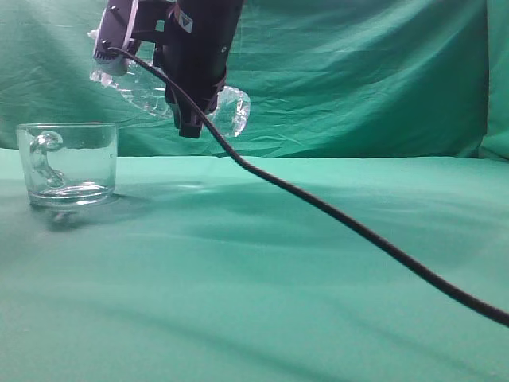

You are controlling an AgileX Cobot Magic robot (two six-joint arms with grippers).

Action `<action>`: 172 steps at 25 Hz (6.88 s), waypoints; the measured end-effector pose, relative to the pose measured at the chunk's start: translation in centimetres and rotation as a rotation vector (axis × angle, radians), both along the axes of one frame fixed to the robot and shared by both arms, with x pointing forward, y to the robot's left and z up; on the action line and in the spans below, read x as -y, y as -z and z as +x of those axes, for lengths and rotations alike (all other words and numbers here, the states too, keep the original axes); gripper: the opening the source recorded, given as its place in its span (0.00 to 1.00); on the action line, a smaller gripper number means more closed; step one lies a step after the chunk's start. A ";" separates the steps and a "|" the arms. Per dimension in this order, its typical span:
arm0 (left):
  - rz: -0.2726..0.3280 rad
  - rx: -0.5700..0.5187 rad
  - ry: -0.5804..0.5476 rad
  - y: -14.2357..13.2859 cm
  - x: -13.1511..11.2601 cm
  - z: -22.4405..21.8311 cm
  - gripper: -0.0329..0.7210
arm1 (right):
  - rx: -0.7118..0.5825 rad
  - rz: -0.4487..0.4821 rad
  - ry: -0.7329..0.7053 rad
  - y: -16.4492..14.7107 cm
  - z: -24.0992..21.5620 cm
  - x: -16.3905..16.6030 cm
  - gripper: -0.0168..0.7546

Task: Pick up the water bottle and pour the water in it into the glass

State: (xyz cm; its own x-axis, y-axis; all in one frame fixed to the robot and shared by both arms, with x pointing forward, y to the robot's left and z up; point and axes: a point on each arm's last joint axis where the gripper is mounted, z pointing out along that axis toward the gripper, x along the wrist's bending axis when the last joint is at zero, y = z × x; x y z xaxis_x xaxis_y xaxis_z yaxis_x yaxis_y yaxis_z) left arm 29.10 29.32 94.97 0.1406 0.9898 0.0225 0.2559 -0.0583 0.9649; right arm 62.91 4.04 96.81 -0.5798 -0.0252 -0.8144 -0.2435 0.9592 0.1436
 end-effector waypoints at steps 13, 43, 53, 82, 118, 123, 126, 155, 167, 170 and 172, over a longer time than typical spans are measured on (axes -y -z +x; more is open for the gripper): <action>0.000 0.000 0.000 0.0 0.0 0.0 0.04 | 0.068 -0.087 -0.045 -0.3 0.2 0.0 0.34; 0.000 0.000 0.000 0.0 0.0 0.0 0.04 | -0.002 -0.117 -0.071 0.1 -3.2 0.6 0.34; 0.000 0.000 0.000 0.0 0.0 0.0 0.04 | 0.064 -0.176 -0.117 -0.2 -3.1 0.4 0.34; 0.000 0.000 0.000 0.0 0.0 0.0 0.04 | 0.140 -0.287 -0.100 -0.5 -2.7 1.0 0.34; 0.000 0.000 0.000 0.0 0.0 0.0 0.04 | -0.302 0.945 0.518 -10.9 -5.7 11.0 0.34; 0.000 0.000 0.000 0.0 0.0 0.0 0.04 | -0.277 1.055 0.474 -10.1 -7.3 17.1 0.34; 0.000 0.000 0.000 0.0 0.0 0.0 0.04 | -0.274 1.121 0.431 -8.4 -8.0 20.3 0.34; 0.000 0.000 0.000 0.0 0.0 0.0 0.04 | -0.407 1.163 0.264 5.3 -8.3 25.3 0.34; 0.000 0.000 0.000 0.0 0.0 0.0 0.04 | -0.426 1.220 0.246 8.1 -8.0 24.5 0.34; 0.000 0.000 0.000 0.0 0.0 0.0 0.04 | -0.420 1.225 0.250 8.1 -8.0 24.6 0.47; 0.000 0.000 0.000 0.0 0.0 0.0 0.04 | -0.420 1.225 0.252 8.1 -7.9 24.6 0.60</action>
State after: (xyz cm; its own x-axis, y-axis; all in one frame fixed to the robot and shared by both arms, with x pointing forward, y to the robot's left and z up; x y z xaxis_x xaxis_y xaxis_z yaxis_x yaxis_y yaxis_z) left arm 29.10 29.32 94.97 0.1406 0.9898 0.0225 0.2559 -0.0583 0.9649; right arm 54.96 -20.53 88.71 -0.6725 0.7401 0.0096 0.1971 0.1667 0.9661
